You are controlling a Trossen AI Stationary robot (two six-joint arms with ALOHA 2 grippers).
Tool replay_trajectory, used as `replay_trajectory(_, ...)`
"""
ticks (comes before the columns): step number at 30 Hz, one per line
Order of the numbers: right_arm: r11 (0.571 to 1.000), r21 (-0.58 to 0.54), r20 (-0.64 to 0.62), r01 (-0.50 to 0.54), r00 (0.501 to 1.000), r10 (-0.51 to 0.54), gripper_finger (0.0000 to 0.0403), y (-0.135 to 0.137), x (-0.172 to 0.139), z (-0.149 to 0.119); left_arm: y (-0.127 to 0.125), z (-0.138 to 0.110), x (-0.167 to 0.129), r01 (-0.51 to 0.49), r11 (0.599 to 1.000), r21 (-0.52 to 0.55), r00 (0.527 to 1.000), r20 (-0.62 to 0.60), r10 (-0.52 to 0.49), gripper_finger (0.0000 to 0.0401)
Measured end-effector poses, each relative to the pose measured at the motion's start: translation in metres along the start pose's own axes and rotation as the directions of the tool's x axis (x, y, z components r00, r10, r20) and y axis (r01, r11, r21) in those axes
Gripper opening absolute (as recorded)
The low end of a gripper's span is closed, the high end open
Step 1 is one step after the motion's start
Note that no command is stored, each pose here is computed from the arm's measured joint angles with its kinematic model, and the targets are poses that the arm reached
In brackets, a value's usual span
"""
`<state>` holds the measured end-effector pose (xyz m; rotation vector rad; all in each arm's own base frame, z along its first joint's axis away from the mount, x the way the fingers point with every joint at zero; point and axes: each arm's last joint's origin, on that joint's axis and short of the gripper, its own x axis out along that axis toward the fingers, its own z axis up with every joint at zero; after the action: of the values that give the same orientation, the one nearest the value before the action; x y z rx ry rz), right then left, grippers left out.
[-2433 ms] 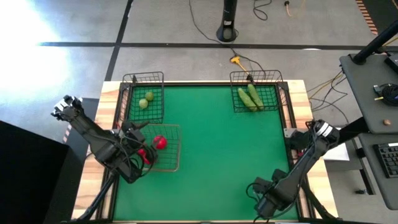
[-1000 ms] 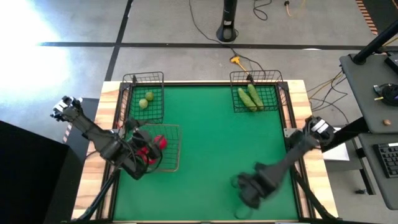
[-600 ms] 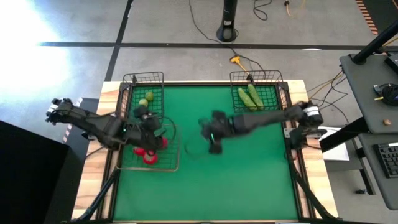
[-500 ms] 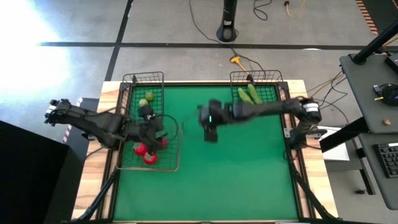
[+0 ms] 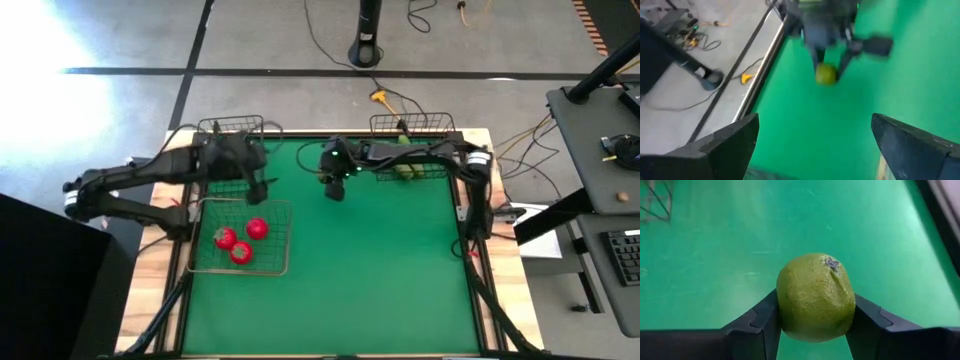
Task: Sort produce into baskets
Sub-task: Put the lime into the left black wire basket
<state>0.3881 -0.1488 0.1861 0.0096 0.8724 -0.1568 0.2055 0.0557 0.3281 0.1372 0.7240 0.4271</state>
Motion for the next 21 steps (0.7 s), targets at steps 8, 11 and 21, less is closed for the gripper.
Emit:
replay_trajectory(8,0.993,-0.102,-0.207,-0.062,0.977,0.04,0.0166,-0.012,0.042,0.01,0.03,-0.003,0.032,0.022,0.999,-0.036,0.999,0.04,-0.021,0.0367)
replay_trajectory(11,0.991,-0.102,-0.258,-0.083,0.965,0.054,0.017,-0.015,0.053,0.005,0.03,-0.004,0.037,0.031,0.999,-0.029,0.999,0.018,-0.031,0.0367)
replay_trajectory(21,0.99,-0.117,-0.242,-0.078,0.969,0.047,0.0289,-0.015,0.045,0.015,0.027,-0.011,0.038,0.048,0.993,-0.111,0.997,-0.055,-0.054,0.0367)
